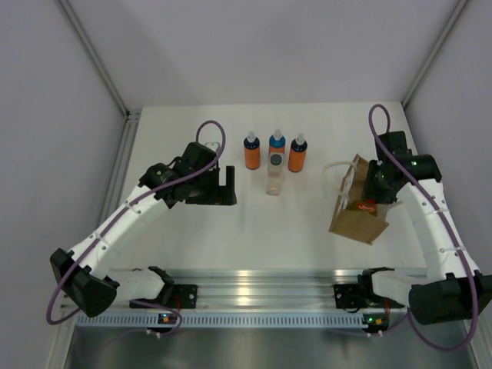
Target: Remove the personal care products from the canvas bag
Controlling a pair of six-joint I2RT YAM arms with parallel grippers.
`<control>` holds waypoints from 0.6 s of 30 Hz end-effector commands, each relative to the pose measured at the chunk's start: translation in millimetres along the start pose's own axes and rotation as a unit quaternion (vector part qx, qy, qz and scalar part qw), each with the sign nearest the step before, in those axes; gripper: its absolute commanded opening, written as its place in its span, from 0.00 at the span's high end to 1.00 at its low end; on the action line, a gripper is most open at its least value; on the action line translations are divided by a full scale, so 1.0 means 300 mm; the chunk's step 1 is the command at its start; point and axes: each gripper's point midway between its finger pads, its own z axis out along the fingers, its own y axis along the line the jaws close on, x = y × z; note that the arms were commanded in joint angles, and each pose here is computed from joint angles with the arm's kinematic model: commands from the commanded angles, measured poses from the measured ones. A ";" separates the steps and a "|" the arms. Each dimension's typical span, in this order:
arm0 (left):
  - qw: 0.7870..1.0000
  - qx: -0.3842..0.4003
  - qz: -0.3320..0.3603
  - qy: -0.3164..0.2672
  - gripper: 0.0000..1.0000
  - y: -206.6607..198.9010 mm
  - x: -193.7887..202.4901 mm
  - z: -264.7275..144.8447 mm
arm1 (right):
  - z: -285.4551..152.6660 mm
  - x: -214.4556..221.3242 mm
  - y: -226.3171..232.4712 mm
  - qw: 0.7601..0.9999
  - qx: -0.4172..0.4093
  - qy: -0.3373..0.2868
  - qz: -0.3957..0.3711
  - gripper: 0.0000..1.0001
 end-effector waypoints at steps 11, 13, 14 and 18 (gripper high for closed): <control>0.999 0.007 0.000 -0.040 0.02 -0.021 -0.067 -0.021 | -0.233 -0.199 -0.006 0.995 -0.017 -0.095 -0.005 1.00; 0.999 0.003 -0.002 -0.044 0.02 -0.018 -0.073 -0.024 | -0.271 -0.217 -0.013 0.995 -0.014 -0.100 -0.007 1.00; 0.999 0.001 -0.004 -0.045 0.02 -0.015 -0.073 -0.025 | -0.288 -0.227 -0.017 0.994 -0.012 -0.105 -0.008 1.00; 0.999 -0.004 -0.008 -0.050 0.02 -0.008 -0.075 -0.028 | -0.375 -0.265 -0.028 0.992 -0.012 -0.126 -0.007 1.00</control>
